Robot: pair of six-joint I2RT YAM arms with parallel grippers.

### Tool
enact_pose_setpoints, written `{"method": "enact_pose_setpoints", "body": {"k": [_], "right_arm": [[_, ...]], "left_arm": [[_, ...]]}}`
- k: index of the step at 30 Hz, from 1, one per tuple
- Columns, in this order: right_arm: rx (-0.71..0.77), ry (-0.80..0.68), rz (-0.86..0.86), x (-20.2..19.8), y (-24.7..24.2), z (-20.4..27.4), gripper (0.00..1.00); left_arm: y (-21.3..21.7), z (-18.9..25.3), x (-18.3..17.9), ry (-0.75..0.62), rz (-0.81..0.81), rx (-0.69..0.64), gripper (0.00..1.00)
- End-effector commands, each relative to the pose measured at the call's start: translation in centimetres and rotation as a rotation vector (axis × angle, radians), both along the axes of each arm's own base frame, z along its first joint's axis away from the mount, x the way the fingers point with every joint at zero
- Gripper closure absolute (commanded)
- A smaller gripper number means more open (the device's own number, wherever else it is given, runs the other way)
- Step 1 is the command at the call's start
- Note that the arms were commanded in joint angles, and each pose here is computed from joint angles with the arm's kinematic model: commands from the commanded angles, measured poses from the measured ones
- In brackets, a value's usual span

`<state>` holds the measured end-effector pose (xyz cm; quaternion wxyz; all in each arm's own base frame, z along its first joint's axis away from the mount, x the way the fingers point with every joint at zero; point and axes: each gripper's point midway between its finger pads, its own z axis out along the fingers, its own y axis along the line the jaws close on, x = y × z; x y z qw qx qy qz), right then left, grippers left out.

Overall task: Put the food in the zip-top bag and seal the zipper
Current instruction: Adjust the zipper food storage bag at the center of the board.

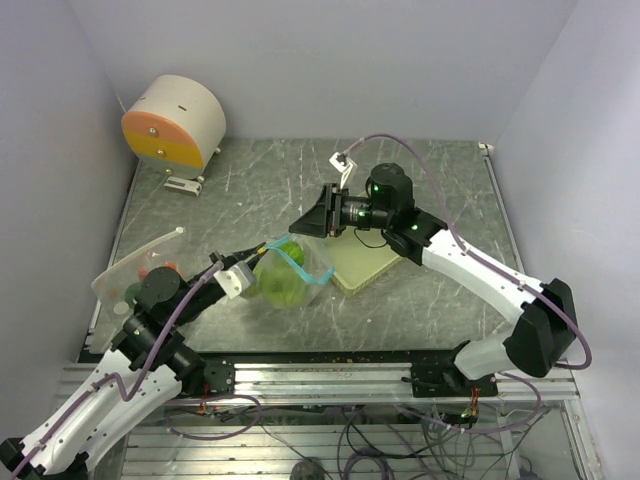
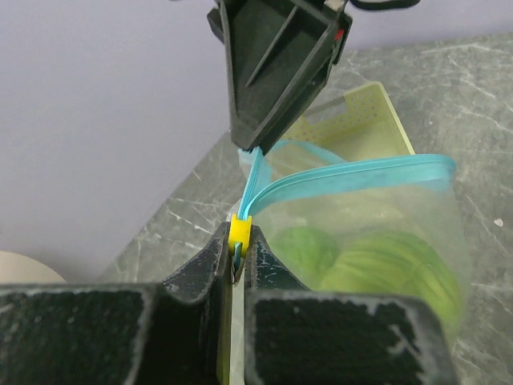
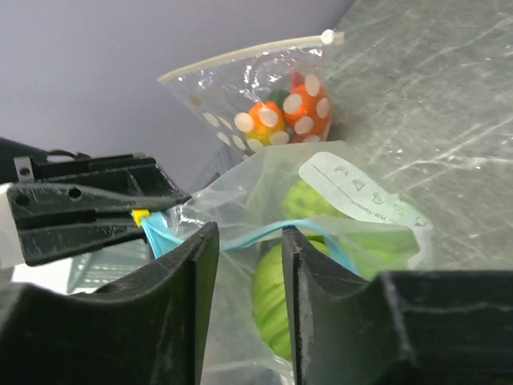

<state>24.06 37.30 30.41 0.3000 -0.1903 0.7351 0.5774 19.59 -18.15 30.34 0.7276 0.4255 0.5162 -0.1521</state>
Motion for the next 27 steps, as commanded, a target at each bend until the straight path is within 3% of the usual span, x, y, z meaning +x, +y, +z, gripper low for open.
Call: {"method": "enact_pose_setpoints", "body": {"k": [1, 5, 12, 27], "right_arm": [[-0.005, -0.186, 0.029, -1.1, -1.8, 1.2, 0.58], [0.023, -0.402, 0.11, -3.6, -3.4, 3.2, 0.49], [0.078, -0.705, 0.221, -6.0, -4.4, 6.0, 0.44], [0.099, -0.93, 0.367, -7.7, 2.0, 5.1, 0.49]], "left_arm": [[0.6, 0.3, 0.3, 0.016, 0.041, -0.006, 0.93], [1.3, 0.5, 0.3, 0.08, 0.075, -0.026, 0.93], [-0.5, 1.1, -2.3, 0.217, -0.079, 0.001, 0.93], [-1.1, 0.3, -5.2, 0.394, -0.191, 0.089, 0.93]]}}
